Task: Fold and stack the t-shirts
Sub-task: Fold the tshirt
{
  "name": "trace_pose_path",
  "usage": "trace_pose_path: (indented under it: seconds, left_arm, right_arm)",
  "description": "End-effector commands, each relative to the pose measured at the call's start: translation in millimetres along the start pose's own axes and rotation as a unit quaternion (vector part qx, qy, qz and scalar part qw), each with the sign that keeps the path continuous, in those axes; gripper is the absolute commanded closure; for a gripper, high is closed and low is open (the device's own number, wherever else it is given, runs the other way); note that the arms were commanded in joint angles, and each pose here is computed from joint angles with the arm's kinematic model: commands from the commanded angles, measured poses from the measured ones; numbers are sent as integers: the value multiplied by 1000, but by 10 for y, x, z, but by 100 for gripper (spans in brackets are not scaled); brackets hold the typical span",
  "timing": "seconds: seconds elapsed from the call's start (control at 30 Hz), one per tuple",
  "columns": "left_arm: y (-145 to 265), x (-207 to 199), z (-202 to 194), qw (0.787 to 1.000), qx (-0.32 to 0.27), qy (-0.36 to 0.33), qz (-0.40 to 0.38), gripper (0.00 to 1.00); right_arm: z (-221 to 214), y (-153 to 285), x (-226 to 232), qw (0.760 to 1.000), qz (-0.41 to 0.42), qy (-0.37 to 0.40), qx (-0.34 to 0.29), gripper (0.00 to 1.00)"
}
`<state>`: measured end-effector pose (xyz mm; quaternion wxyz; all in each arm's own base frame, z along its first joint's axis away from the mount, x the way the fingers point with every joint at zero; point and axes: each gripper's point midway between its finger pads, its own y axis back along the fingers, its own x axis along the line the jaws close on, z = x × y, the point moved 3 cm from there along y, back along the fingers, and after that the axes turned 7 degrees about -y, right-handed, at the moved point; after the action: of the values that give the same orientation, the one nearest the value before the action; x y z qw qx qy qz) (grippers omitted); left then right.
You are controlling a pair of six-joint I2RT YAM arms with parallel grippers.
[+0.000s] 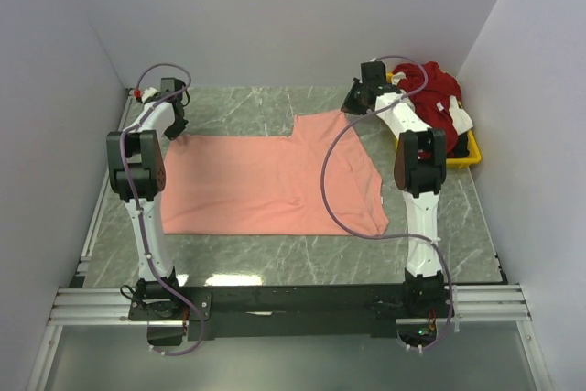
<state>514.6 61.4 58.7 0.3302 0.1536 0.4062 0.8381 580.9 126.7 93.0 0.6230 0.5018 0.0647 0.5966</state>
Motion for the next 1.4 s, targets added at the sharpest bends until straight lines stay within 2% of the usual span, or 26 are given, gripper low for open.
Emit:
trace_pose_path:
  seconds: [0.0, 0.37, 0.77, 1.07, 1.17, 1.37]
  left_arm:
    - [330, -53, 336, 999, -33, 17, -30, 99]
    - [413, -21, 518, 998, -41, 28, -47, 99]
    - [468, -3, 785, 996, -58, 29, -65, 99]
    - [399, -73, 836, 995, -55, 22, -84, 99]
    - [410, -88, 841, 994, -55, 26, -90, 99]
    - [494, -22, 820, 994, -59, 37, -89, 99]
  right_arm:
    - [355, 381, 240, 997, 29, 24, -61, 100]
    - [395, 615, 118, 997, 15, 35, -74, 100]
    - [440, 823, 191, 995, 25, 46, -88, 100]
    - [568, 782, 227, 994, 15, 56, -87, 100]
    - [500, 756, 195, 995, 14, 57, -76, 100]
    - [319, 991, 137, 996, 25, 45, -77, 100]
